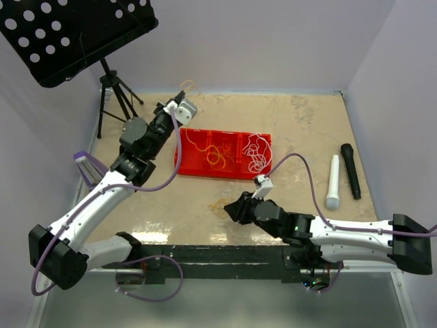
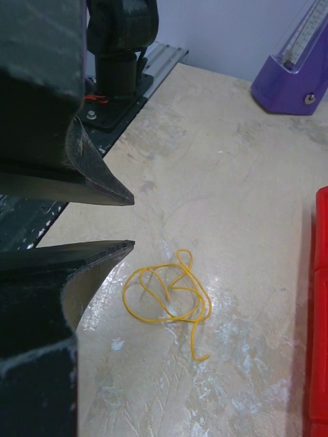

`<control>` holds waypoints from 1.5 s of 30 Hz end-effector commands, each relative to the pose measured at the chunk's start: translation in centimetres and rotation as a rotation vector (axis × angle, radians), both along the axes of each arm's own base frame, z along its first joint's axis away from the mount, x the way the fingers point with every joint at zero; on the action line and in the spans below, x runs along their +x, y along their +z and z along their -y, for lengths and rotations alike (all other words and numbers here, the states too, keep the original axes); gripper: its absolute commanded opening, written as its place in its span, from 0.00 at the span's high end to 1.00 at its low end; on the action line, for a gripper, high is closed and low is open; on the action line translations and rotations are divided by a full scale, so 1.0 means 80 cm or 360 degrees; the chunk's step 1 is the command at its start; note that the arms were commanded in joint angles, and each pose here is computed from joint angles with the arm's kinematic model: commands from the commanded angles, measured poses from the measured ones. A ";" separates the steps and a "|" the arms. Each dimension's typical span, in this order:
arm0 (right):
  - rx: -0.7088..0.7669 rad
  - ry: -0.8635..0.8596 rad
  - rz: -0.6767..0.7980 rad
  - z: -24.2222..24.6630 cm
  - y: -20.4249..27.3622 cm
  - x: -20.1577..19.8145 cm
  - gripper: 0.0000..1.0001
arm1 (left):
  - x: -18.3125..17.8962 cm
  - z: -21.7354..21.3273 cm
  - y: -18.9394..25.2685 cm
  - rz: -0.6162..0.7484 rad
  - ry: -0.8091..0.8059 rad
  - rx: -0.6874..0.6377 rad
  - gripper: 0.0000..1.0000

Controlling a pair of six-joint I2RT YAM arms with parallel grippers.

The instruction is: Untangle the cables

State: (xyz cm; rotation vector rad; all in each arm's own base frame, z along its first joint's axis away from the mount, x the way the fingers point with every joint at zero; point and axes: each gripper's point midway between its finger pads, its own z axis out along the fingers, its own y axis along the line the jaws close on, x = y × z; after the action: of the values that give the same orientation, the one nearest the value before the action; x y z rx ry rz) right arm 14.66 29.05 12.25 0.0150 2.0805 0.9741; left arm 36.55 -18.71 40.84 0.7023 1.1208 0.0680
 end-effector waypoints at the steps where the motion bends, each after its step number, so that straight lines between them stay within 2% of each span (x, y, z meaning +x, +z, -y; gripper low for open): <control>1: 0.0086 -0.0072 0.0015 0.003 0.020 0.006 0.68 | -0.004 -0.003 0.031 0.0097 -0.0052 -0.0103 1.00; 7: 0.0096 -0.0069 0.0007 0.000 0.019 0.005 0.68 | -0.018 0.007 0.082 0.0173 -0.0171 -0.0219 1.00; 10: 0.0096 -0.0065 0.0010 -0.002 0.020 0.006 0.68 | -0.016 0.009 0.085 0.0186 -0.0177 -0.0217 1.00; 23: 0.0121 -0.0083 0.0011 0.005 0.027 0.006 0.68 | 0.022 -0.008 -0.056 -0.0016 -0.0035 0.0075 1.00; 27: 0.0134 -0.0104 0.0010 0.011 0.032 0.006 0.69 | 0.031 -0.018 -0.081 -0.0058 -0.0009 0.0132 1.00; 35: 0.0132 -0.0123 -0.0004 0.016 0.025 0.005 0.69 | 0.014 -0.001 -0.050 -0.0030 -0.0172 0.0087 1.00; 38: 0.0126 -0.0121 -0.0002 0.013 0.025 0.006 0.69 | 0.007 0.010 -0.054 -0.0019 -0.0261 0.0235 1.00; 45: 0.0132 -0.0109 0.0004 0.008 0.026 0.007 0.69 | 0.009 -0.004 -0.001 0.0160 -0.0156 0.0155 1.00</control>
State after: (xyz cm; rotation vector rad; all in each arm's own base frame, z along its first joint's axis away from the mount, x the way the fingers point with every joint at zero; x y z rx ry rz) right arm 14.70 28.13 13.28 0.0835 2.0653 0.9967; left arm 37.86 -18.95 34.96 0.9010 1.1300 0.0306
